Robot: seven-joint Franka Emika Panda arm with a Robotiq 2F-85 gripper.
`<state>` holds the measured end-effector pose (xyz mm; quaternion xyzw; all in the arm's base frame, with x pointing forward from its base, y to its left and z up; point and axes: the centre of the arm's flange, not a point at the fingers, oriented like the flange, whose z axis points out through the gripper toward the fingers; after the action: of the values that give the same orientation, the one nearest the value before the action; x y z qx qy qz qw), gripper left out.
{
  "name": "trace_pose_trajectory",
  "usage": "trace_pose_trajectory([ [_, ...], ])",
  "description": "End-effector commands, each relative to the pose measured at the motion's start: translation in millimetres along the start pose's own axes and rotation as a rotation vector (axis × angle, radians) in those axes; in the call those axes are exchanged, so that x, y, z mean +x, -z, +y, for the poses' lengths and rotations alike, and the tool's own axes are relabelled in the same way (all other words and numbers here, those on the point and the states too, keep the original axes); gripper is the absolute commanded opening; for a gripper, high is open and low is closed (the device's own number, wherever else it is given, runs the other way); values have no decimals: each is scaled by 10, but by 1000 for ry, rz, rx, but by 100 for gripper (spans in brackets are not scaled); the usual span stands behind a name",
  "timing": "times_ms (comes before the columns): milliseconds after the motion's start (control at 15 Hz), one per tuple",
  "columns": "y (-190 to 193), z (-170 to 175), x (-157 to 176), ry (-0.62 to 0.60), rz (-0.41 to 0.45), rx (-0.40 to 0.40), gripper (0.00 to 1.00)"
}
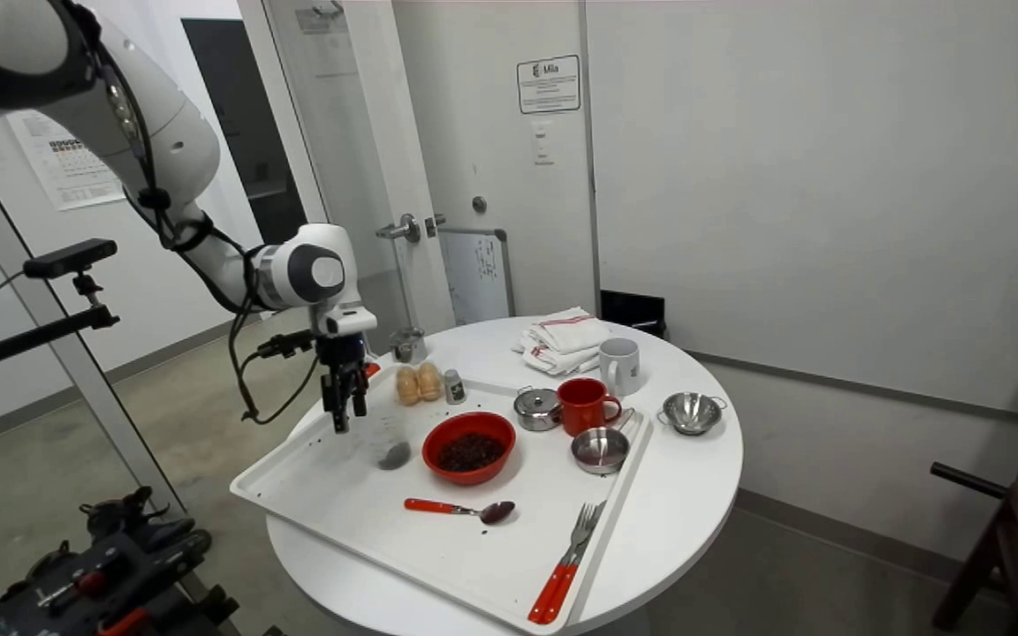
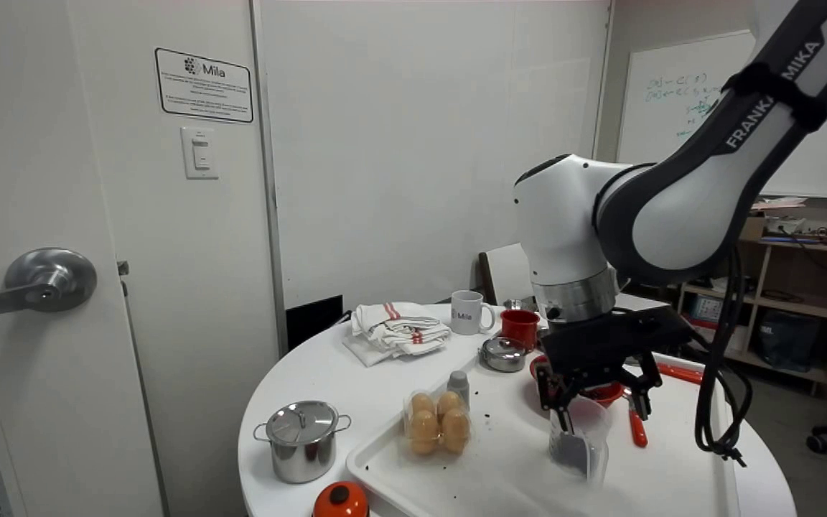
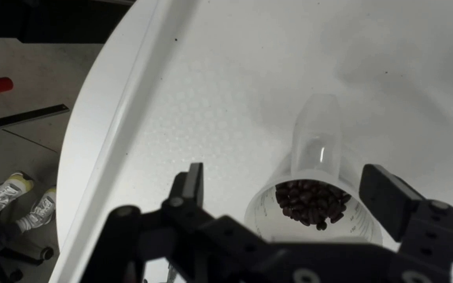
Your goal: Pour the contents of the jug into the bowl
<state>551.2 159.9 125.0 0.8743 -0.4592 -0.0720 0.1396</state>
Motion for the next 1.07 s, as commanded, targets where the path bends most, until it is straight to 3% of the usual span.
trace_pose_trajectory([
  [0,-50,-145,12,48,21,-15,100],
  [200,-87,-193,3,69,17,-22,100],
  [267,-98,-206,2,72,16,-22,83],
  [333,-103,-217,4,78,15,-22,74],
  [933,-93,-254,38,93,12,-5,5],
  [1000,-50,-240,68,80,5,4,7],
])
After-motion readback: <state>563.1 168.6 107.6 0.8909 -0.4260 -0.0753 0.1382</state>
